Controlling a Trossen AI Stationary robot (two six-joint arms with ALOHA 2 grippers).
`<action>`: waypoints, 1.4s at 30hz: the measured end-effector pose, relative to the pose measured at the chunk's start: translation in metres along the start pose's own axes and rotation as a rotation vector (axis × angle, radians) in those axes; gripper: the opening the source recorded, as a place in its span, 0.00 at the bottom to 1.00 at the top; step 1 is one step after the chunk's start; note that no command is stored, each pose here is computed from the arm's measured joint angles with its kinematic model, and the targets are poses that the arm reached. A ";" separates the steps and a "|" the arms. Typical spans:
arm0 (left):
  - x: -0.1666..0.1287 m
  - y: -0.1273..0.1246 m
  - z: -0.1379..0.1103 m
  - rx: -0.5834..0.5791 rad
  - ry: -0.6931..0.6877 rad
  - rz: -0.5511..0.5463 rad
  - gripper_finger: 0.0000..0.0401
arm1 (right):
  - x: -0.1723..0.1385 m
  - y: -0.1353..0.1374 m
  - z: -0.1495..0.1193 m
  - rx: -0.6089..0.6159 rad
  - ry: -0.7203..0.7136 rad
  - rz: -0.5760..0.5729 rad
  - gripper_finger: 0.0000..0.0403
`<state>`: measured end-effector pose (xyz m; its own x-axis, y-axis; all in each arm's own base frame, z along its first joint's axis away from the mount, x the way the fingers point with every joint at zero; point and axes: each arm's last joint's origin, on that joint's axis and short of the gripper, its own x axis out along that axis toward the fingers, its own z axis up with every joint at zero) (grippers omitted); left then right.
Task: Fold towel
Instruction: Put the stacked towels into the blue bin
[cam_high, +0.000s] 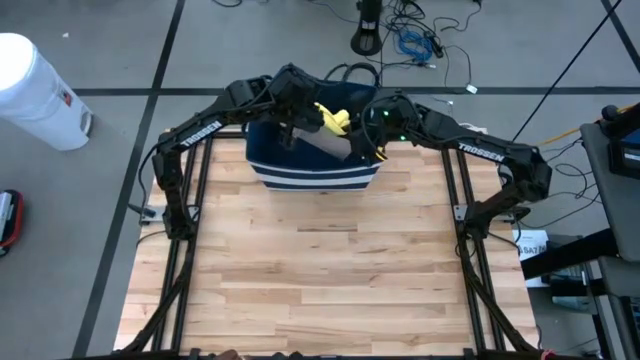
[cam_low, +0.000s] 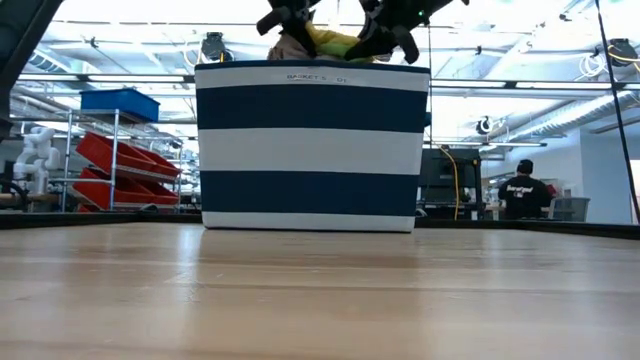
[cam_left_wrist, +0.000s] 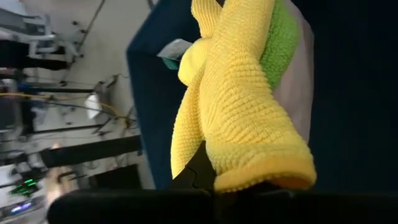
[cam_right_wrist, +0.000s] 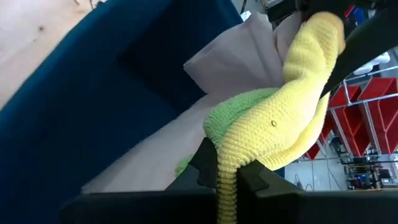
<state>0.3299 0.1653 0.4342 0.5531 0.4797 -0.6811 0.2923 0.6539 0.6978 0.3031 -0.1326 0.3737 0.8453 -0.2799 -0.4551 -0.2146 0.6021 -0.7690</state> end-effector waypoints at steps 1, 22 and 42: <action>0.001 0.001 -0.003 -0.007 -0.011 -0.019 0.03 | 0.002 0.000 0.000 -0.001 -0.008 0.004 0.00; 0.072 -0.031 -0.037 -0.061 -0.048 -0.324 0.03 | 0.040 0.011 -0.040 0.130 -0.006 0.208 0.00; 0.090 -0.036 -0.045 -0.105 -0.088 -0.365 0.06 | 0.057 0.017 -0.065 0.213 0.054 0.278 0.05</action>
<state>0.3336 0.2112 0.3375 0.4934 0.1552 -0.8558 0.4037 0.8307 0.3834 0.3160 -0.1870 0.3054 0.7403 -0.1188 -0.6617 -0.3219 0.8015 -0.5040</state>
